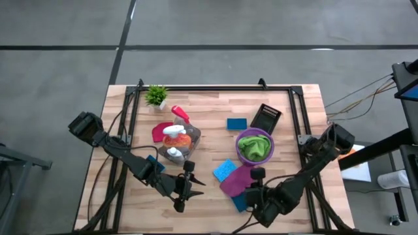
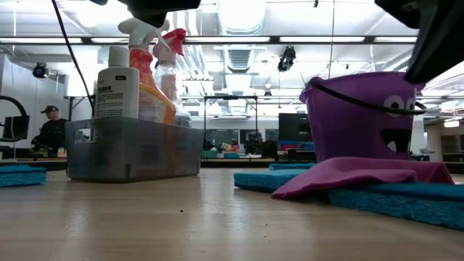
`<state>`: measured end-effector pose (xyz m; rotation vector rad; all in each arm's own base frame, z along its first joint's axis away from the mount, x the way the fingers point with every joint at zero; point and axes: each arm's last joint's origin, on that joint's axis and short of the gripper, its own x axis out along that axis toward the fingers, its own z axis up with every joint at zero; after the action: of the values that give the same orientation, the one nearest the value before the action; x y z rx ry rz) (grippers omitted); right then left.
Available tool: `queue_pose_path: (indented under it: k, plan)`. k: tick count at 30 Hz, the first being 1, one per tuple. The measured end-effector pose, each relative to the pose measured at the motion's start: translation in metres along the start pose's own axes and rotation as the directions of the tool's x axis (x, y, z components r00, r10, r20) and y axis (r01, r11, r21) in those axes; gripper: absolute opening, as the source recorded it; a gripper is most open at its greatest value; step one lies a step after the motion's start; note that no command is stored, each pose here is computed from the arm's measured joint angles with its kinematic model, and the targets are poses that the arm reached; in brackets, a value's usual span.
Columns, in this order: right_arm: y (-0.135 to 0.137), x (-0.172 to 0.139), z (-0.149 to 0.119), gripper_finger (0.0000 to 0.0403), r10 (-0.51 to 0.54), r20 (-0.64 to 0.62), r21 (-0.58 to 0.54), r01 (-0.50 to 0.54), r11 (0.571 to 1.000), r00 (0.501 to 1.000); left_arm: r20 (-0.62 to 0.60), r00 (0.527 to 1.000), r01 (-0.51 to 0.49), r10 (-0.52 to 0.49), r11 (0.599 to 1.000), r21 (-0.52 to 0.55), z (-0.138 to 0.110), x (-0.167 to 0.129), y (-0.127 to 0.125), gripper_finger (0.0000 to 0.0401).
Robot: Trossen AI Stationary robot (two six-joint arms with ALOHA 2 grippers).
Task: Pick & Place Kitchen Items
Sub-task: Put the pink microfiber cloth into the purple bucket
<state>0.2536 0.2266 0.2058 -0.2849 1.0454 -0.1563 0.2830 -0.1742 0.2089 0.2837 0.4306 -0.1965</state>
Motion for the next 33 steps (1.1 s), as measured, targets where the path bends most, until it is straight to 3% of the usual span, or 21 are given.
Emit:
queue_pose_path:
  k: [8, 17, 22, 27, 33]
  plan:
    - [-0.003, 0.018, -0.002, 0.0038, 0.036, -0.096, 0.089, -0.028, 0.996, 0.995, 0.000, 1.000, 0.000, 0.000, 1.000, 0.000, 0.000, 0.000, 0.000, 0.0147]
    - [-0.009, 0.046, -0.008, 0.0218, 0.010, -0.196, 0.084, 0.007, 0.996, 0.981, 0.000, 1.000, 0.000, 0.000, 1.000, 0.000, 0.000, 0.000, 0.000, 0.0147]
    - [-0.018, 0.054, -0.010, 0.0276, -0.007, -0.229, 0.091, 0.029, 0.995, 0.973, -0.001, 1.000, -0.001, 0.001, 1.000, 0.000, 0.000, 0.000, 0.000, 0.0147]
    - [-0.023, 0.063, -0.014, 0.0274, 0.013, -0.256, 0.093, 0.011, 0.996, 0.967, -0.001, 1.000, 0.000, 0.000, 1.000, 0.000, 0.000, 0.000, 0.000, 0.0147]
    - [-0.023, 0.068, -0.016, 0.0219, 0.054, -0.266, 0.106, -0.027, 0.994, 0.962, -0.003, 1.000, 0.000, 0.000, 1.000, 0.001, 0.000, 0.000, 0.000, 0.0147]
